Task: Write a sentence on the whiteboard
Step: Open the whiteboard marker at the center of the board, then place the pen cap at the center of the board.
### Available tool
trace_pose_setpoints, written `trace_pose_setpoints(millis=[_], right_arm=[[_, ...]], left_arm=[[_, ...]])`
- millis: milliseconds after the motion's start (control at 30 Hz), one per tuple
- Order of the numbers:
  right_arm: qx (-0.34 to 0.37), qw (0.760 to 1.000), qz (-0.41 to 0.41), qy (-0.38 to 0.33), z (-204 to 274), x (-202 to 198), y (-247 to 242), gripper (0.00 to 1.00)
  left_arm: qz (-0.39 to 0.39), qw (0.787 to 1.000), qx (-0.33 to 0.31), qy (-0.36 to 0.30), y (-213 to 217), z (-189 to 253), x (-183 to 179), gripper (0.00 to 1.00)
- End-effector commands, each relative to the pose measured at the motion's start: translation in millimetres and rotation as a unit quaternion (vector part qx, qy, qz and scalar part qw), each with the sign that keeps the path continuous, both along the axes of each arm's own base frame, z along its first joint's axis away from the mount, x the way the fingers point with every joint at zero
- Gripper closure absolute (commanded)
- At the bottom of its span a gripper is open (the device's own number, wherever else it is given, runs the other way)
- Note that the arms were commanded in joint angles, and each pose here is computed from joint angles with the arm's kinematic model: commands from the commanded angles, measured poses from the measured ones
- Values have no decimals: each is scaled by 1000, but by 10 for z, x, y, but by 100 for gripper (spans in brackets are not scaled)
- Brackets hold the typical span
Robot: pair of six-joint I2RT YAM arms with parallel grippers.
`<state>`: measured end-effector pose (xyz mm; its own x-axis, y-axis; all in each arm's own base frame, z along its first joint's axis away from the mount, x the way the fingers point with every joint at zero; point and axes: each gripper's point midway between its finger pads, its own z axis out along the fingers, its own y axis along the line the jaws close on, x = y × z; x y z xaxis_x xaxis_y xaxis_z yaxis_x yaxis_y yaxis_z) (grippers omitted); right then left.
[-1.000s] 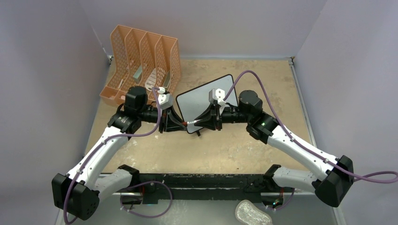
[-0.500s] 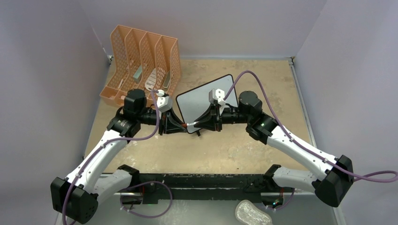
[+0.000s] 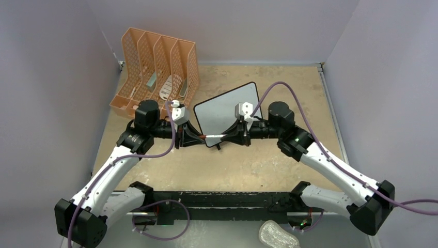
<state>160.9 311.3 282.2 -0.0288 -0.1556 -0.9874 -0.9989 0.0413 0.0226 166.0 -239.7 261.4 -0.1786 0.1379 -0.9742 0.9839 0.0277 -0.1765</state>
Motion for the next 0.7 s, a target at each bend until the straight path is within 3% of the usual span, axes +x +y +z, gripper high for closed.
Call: trace_pose_setpoints(millis=[0, 333, 500, 667], right_arm=[[-8, 1000, -5, -11, 75, -58, -238, 100], [30, 997, -59, -36, 275, 112, -374, 100], [65, 980, -184, -50, 421, 415, -556, 100], [120, 942, -305, -69, 621, 616, -890, 100]], left_arm=[[42, 998, 3, -37, 80, -13, 190, 100], [48, 999, 8, -13, 75, -206, 204, 100], [89, 996, 27, 13, 81, -369, 291, 100], [142, 987, 66, 39, 23, -599, 352, 100]])
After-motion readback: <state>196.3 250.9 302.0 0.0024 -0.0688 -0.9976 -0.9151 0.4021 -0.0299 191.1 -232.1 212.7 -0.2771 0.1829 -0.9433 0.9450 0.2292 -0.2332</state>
